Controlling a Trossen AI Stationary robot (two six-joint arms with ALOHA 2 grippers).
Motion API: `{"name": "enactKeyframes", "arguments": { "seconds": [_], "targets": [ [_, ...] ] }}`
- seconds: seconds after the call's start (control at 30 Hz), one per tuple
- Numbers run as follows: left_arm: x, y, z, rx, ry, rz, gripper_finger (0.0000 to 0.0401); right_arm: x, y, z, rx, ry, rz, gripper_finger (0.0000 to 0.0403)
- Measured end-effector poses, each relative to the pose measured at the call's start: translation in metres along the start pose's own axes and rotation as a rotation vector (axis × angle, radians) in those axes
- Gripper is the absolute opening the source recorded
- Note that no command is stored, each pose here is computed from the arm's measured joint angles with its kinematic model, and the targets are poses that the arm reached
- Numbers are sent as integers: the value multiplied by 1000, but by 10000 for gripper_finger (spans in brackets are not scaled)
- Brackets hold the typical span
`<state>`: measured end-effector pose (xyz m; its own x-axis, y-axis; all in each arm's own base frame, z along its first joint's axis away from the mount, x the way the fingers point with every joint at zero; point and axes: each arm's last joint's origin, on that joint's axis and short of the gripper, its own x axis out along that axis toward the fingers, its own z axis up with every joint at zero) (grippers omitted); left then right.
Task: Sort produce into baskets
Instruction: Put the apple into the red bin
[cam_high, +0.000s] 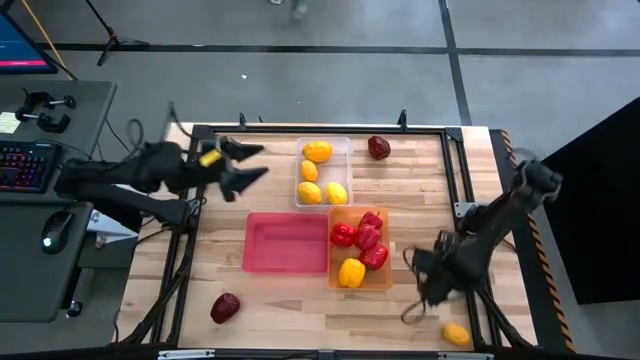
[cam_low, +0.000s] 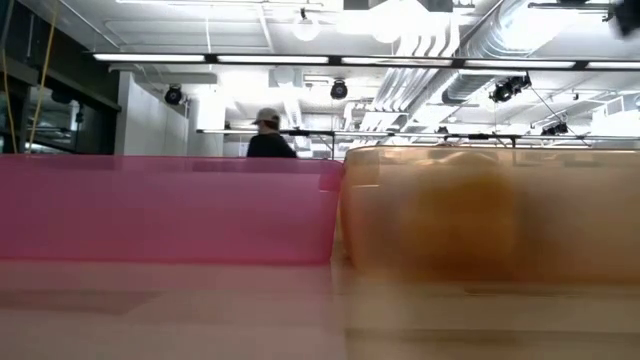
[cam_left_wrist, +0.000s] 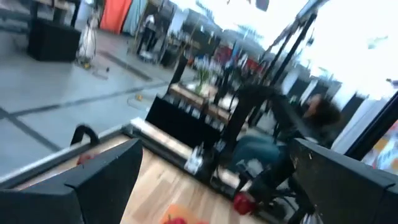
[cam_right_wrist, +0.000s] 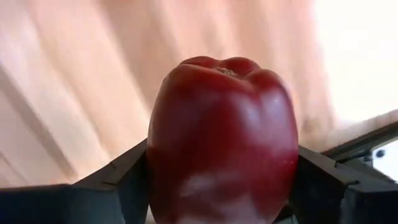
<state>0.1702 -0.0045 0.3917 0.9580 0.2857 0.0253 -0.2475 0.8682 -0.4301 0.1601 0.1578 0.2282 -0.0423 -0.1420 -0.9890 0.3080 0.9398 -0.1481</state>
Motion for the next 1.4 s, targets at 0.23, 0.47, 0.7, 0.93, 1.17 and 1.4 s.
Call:
{"name": "enactKeyframes", "arguments": {
  "seconds": [0.23, 0.47, 0.7, 0.93, 1.17, 1.4],
  "targets": [
    [-26, 7, 11, -10, -20, 0, 397, -40, -38, 42, 417, -516, 214, 284],
    [-20, 9, 1, -38, 56, 38, 397, -43, -24, 127, 401, -893, 372, 283],
    [-13, 2, 7, -120, -8, -47, 397, -14, -12, 201, 537, -1130, 506, 283],
    [-14, -2, 7, -121, 1, -88, 397, 43, 2, 227, 769, -984, 614, 284],
    [-14, -3, 6, -120, 3, -92, 397, 54, 13, 236, 714, -958, 753, 284],
    [-14, -3, 6, -118, 1, -87, 397, 38, 13, 247, 562, -1042, 727, 325]
  ]
}}
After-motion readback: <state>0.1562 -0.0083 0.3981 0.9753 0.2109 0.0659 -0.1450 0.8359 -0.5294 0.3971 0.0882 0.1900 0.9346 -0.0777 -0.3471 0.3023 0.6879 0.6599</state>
